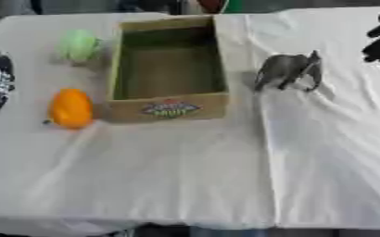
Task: Pick up objects on the table and place them in the box.
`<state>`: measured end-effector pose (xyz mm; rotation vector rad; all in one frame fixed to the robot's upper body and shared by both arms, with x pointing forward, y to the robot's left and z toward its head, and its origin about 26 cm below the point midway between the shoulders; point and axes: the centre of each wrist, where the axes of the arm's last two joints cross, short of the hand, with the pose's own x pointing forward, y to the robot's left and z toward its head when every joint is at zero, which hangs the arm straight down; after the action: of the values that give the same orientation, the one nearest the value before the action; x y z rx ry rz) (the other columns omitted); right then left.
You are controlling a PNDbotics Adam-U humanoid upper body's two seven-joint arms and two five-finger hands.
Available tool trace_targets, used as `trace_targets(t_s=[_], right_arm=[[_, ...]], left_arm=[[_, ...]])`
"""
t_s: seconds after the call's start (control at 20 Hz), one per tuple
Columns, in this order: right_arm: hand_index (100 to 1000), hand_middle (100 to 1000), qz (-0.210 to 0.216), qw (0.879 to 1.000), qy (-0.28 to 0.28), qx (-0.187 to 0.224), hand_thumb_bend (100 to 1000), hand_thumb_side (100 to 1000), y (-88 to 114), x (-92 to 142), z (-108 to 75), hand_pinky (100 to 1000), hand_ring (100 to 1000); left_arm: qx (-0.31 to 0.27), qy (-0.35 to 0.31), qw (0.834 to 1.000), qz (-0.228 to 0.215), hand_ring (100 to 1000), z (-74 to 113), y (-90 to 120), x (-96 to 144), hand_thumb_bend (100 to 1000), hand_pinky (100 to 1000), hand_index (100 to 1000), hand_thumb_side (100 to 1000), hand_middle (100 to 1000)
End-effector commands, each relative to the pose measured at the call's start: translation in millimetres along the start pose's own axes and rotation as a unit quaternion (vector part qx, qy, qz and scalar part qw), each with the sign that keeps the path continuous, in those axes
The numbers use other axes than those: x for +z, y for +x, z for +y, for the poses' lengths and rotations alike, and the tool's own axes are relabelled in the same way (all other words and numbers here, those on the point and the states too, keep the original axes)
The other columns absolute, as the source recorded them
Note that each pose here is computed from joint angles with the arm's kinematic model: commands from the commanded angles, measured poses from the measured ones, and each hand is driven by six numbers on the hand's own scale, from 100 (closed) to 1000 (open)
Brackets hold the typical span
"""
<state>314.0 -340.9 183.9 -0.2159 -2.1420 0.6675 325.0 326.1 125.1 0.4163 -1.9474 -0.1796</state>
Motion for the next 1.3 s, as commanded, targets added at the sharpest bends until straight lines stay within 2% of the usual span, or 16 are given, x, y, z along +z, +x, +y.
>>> trace_targets(t_s=[0.05,0.6,0.85,1.05,1.3], right_arm=[[827,656,-0.005,1.000,0.013,0.020,100,241,3.6,-2.3,-5.0,577,615],[826,654,0.004,1.000,0.019,0.023,100,271,0.7,-1.8,-3.2,576,614],[829,654,0.009,0.999,0.021,0.023,100,287,-0.9,-1.0,-2.8,576,613],[830,653,0.012,0.999,0.022,0.023,100,301,-2.1,-0.5,-2.6,576,612],[831,653,0.015,0.999,0.025,0.023,100,313,-3.4,-0.2,-2.5,576,612]], left_arm=[[-0.015,-0.011,1.000,-0.015,580,4.6,6.9,-2.7,261,578,760,349,615],[-0.024,-0.024,0.999,-0.014,580,3.7,6.0,-1.3,261,579,762,345,615],[-0.086,-0.063,0.994,-0.014,600,8.4,10.8,-7.2,269,593,769,373,631],[-0.175,-0.114,0.978,-0.007,623,15.5,18.1,-18.2,271,618,779,376,653],[-0.281,-0.196,0.939,0.006,650,23.2,28.2,-35.5,238,645,782,362,671]])
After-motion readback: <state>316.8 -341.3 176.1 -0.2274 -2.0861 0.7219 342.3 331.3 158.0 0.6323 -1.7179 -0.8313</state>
